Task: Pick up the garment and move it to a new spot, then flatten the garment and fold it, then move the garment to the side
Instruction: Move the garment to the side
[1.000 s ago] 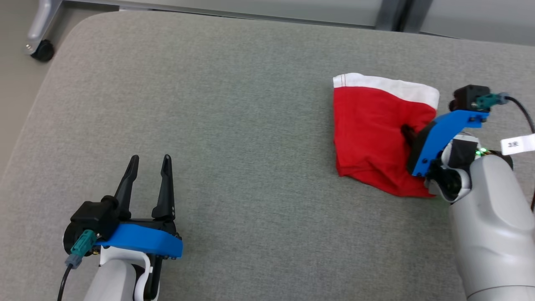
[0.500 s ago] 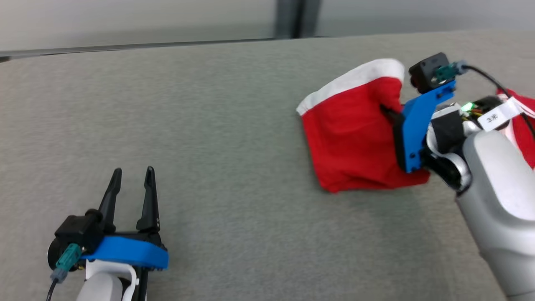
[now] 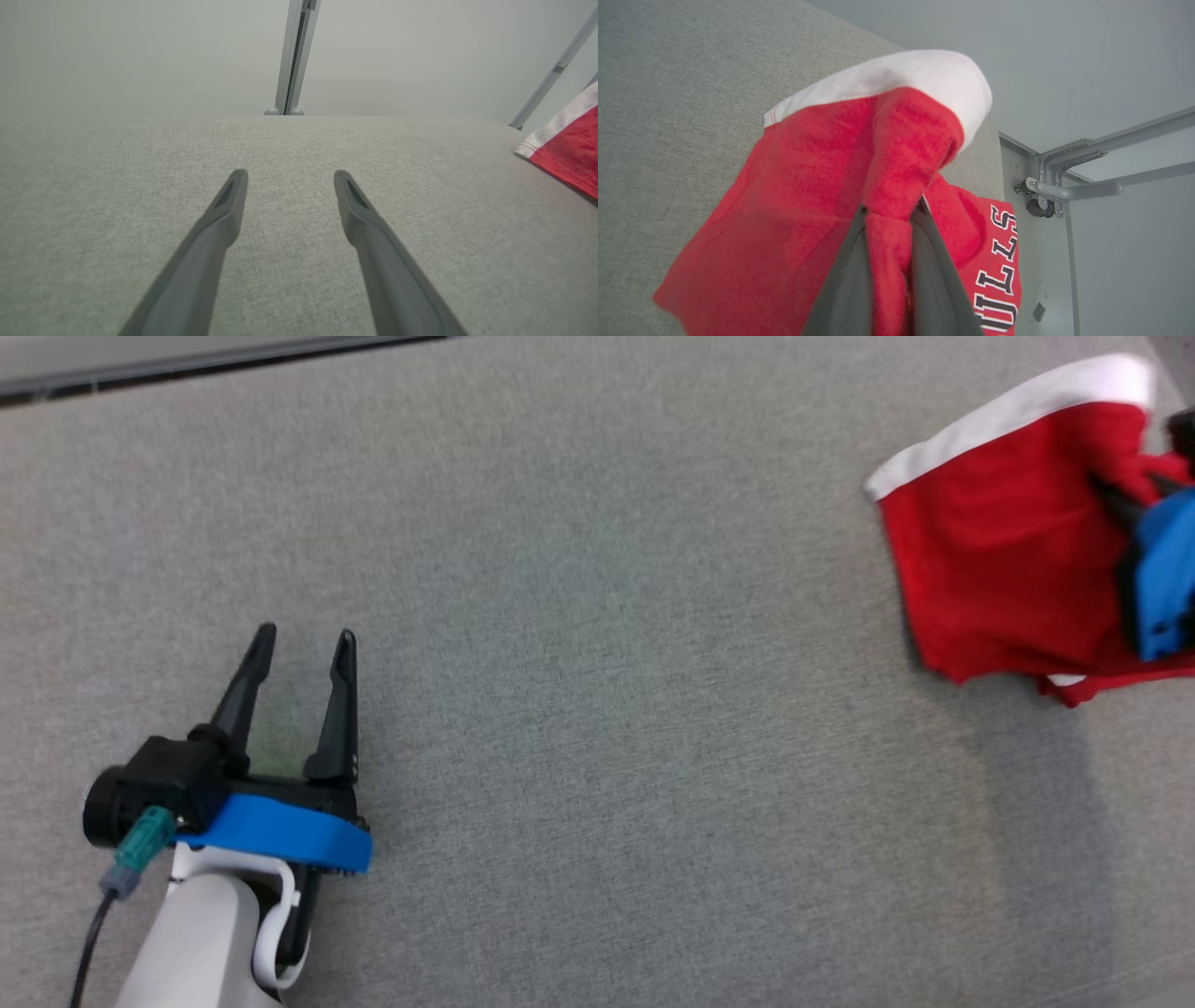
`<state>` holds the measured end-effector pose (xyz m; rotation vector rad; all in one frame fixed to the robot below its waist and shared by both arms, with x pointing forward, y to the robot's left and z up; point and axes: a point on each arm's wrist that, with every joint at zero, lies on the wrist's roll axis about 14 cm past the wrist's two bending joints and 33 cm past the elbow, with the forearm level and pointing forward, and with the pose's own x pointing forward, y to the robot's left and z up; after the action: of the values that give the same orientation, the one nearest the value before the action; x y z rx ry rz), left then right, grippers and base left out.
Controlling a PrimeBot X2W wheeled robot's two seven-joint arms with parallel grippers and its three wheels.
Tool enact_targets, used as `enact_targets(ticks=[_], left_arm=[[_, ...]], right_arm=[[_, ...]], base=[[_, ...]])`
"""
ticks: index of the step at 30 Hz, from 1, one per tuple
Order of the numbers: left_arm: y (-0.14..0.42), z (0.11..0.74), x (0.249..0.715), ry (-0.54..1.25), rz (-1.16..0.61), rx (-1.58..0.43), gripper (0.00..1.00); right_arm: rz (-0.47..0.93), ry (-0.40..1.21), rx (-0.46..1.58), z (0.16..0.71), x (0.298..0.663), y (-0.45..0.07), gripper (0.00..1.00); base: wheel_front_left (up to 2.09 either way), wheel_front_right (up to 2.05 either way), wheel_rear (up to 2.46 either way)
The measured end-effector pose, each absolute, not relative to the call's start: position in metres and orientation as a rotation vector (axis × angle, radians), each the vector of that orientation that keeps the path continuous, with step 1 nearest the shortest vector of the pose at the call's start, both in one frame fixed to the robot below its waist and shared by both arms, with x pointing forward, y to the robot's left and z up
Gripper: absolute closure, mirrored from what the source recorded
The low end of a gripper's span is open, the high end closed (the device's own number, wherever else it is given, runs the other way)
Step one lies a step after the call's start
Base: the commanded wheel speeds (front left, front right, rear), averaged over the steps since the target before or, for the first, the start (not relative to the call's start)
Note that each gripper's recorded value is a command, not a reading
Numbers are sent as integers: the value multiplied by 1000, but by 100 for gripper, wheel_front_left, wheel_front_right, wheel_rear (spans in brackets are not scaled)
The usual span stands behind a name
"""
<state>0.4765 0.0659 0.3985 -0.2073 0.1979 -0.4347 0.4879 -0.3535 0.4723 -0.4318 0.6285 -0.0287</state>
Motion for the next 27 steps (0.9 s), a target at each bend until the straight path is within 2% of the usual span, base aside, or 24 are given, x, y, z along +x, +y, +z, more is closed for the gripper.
enact_targets(ticks=[6,13,14,15,16,17,18,27], left_arm=[[75,378,489,233,-441,-177,0],[79,369,497,240,-445,-166,0],[79,368,497,243,-447,-164,0],[79,368,497,243,-450,-163,0],[79,369,497,244,-451,-161,0],[78,370,497,243,-453,-160,0],[78,371,496,242,-453,-158,0],[87,415,472,168,-402,-188,0]], right_arm=[[-99,666,-535,463,490,-410,100],[-140,691,-585,443,491,-436,100],[-151,695,-591,441,489,-440,89],[-151,690,-599,440,488,-441,58],[-139,677,-607,438,489,-438,62],[-125,661,-614,437,490,-433,47],[-113,642,-619,437,492,-427,0],[-78,425,-537,471,487,-385,0]], base=[[0,0,0],[0,0,0],[0,0,0],[0,0,0],[0,0,0],[0,0,0],[0,0,0],[0,0,0]])
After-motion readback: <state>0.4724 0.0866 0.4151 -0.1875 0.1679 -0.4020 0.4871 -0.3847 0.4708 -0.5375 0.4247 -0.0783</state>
